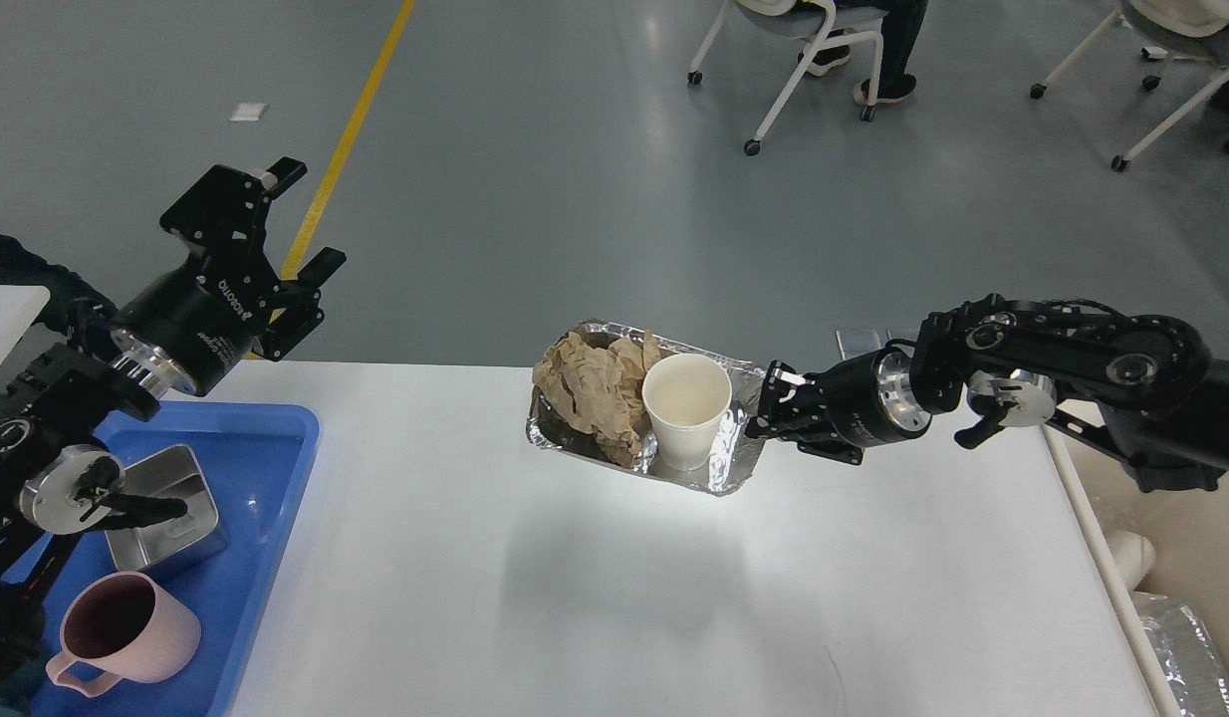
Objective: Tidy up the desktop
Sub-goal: 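Swing the foil tray with the right gripper to the white bin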
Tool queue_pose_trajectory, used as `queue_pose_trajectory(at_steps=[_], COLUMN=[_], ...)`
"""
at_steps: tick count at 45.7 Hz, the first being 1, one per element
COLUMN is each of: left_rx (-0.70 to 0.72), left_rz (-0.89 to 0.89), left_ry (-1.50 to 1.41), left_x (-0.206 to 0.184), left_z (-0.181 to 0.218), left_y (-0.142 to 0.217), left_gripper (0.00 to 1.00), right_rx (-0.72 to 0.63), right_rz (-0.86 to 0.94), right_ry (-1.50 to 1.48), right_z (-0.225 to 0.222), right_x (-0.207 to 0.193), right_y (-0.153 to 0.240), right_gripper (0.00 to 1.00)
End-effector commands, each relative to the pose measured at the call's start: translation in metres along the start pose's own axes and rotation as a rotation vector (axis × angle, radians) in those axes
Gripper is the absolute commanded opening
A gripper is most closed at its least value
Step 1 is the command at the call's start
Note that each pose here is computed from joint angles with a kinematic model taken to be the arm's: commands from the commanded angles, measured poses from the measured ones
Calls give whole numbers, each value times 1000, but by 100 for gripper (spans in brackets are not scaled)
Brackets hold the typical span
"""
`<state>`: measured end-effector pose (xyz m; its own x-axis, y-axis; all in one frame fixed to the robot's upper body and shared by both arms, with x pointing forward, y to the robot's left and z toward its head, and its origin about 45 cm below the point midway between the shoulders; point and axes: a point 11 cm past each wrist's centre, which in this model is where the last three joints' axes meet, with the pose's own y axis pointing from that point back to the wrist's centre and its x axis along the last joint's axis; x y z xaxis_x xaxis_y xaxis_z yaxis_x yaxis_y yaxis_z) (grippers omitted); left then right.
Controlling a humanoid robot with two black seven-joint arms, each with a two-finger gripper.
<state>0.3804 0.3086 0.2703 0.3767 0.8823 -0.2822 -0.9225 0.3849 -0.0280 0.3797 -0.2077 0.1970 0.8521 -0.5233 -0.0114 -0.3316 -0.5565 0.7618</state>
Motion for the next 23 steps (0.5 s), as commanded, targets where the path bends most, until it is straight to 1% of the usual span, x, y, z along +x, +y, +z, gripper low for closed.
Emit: queue_pose_trajectory(at_steps=[1, 4, 8, 13, 17, 23], left_rx=[-55, -78, -67, -59, -76, -145], left_rz=[74, 106, 153, 203, 223, 172], left_ry=[210, 281, 340, 391, 422, 462], left_x=[22, 28, 36, 45, 49, 51], left_z=[-5, -11, -30, -48, -53, -46], left_y=[4, 3, 3, 3, 3, 4], left_gripper=[97, 97, 97, 97, 97, 97], right_rx=[1, -3, -22, -56, -108, -179], right_rz=[93, 136, 207, 318, 388, 493], right_ry=[-94, -151, -235, -325, -387, -514], right_z=[29, 49, 83, 126, 165, 216], right_x=[25, 36, 51, 69, 75, 76], right_y=[23, 39, 61, 99, 124, 150], right_gripper=[0, 0, 0, 0, 0, 0])
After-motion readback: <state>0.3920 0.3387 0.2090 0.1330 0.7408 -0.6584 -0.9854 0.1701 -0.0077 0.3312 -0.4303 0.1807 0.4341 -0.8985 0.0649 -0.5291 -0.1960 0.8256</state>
